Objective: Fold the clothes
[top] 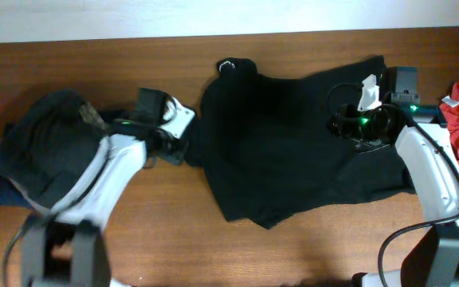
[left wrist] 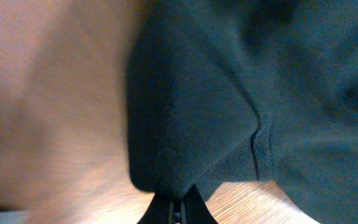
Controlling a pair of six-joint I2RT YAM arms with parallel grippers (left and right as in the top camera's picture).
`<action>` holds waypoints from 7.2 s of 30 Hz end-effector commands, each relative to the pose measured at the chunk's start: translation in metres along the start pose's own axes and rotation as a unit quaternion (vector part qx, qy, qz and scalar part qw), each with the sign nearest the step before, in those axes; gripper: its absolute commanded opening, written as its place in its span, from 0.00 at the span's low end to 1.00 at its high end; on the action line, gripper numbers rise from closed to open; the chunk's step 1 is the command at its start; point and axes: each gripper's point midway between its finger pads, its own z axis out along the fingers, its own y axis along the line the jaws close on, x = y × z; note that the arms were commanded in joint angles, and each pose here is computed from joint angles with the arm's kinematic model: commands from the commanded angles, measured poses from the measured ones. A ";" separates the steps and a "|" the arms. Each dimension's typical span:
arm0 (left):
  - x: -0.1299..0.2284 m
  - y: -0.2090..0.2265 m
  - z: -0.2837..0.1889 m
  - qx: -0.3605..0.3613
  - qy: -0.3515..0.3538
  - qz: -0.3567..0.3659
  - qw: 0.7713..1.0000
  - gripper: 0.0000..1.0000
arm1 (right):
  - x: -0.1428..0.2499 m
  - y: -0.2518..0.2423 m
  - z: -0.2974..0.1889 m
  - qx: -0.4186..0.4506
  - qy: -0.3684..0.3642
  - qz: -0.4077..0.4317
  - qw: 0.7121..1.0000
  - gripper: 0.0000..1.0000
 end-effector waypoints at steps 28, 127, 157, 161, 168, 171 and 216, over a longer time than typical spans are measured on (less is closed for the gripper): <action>0.006 -0.036 -0.046 0.093 -0.009 -0.027 0.995 0.53 | 0.045 -0.107 -0.006 0.131 0.076 0.191 0.970 0.73; -0.013 -0.038 0.007 -0.027 -0.059 -0.060 0.996 0.56 | 0.050 -0.130 0.019 -0.030 -0.007 0.199 0.979 0.89; 0.014 0.025 0.088 -0.057 -0.015 -0.099 0.993 0.14 | 0.156 -0.225 0.025 0.328 0.026 0.349 0.877 0.04; 0.014 0.025 0.087 -0.058 -0.015 -0.099 0.993 0.14 | 0.150 -0.242 0.017 0.342 0.000 0.365 0.866 0.04; 0.016 0.025 0.088 -0.057 -0.011 -0.100 0.993 0.19 | 0.128 -0.240 0.020 0.291 -0.021 0.367 0.883 0.04; 0.019 0.023 0.086 -0.055 -0.002 -0.102 0.993 0.20 | 0.112 -0.232 0.018 0.267 -0.020 0.347 0.899 0.04; 0.184 -0.137 -0.030 0.157 0.256 -0.223 0.927 0.75 | 0.055 -0.072 -0.079 -0.032 -0.033 0.125 0.991 0.64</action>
